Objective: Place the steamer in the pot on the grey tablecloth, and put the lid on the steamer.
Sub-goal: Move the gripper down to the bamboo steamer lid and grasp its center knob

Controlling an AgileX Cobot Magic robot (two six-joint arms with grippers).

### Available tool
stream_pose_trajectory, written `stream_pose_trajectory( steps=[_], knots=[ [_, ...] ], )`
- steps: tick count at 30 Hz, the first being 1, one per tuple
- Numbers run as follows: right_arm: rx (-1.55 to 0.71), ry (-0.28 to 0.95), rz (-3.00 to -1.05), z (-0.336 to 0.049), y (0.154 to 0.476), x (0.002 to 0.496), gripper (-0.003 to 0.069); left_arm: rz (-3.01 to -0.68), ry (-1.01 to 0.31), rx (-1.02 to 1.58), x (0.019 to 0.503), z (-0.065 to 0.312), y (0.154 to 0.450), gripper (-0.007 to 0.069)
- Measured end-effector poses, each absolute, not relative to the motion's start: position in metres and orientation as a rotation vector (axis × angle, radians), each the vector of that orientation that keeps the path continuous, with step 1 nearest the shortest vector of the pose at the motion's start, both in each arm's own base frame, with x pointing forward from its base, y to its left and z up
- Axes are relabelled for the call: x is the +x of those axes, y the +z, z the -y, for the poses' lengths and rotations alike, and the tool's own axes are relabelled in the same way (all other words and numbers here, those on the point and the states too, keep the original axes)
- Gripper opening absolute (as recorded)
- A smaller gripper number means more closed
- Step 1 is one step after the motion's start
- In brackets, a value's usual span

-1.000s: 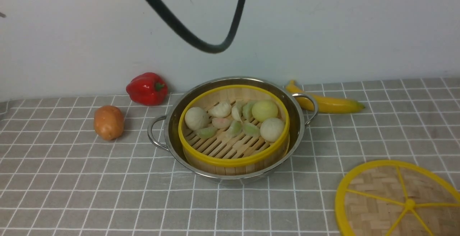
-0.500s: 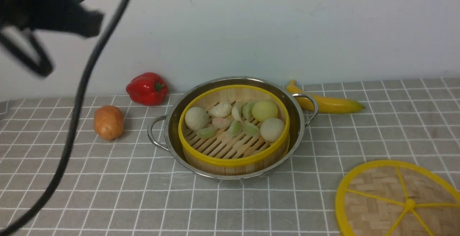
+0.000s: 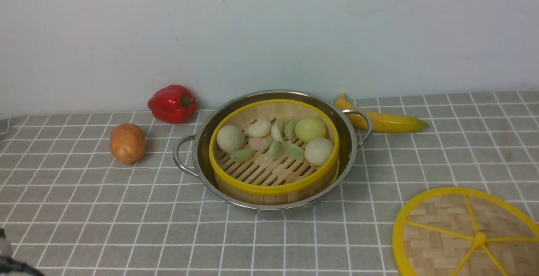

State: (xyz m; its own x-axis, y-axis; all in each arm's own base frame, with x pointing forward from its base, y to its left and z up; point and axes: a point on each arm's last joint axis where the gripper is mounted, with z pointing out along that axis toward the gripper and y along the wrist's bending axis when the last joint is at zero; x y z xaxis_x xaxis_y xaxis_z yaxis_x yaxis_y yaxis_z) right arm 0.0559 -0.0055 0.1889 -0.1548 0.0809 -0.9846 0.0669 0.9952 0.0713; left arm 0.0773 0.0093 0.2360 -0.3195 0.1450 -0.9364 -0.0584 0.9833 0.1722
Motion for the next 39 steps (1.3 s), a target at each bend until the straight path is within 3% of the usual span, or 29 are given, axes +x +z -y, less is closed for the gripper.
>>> stream_pose_trajectory(
  steps=[5,8,39],
  knots=[
    [0.111,0.012,-1.727,0.005,0.189,0.056,0.0243,-1.846,0.208,0.072,0.065,-0.008,0.192,0.0052],
    [0.111,0.012,-1.727,0.005,0.189,0.056,0.0243,-1.835,0.206,0.063,0.061,-0.008,0.183,0.0055],
    [0.111,0.012,-1.727,0.005,0.189,0.056,0.0243,-1.841,0.172,-0.004,0.053,-0.008,0.18,0.0114]
  ],
)
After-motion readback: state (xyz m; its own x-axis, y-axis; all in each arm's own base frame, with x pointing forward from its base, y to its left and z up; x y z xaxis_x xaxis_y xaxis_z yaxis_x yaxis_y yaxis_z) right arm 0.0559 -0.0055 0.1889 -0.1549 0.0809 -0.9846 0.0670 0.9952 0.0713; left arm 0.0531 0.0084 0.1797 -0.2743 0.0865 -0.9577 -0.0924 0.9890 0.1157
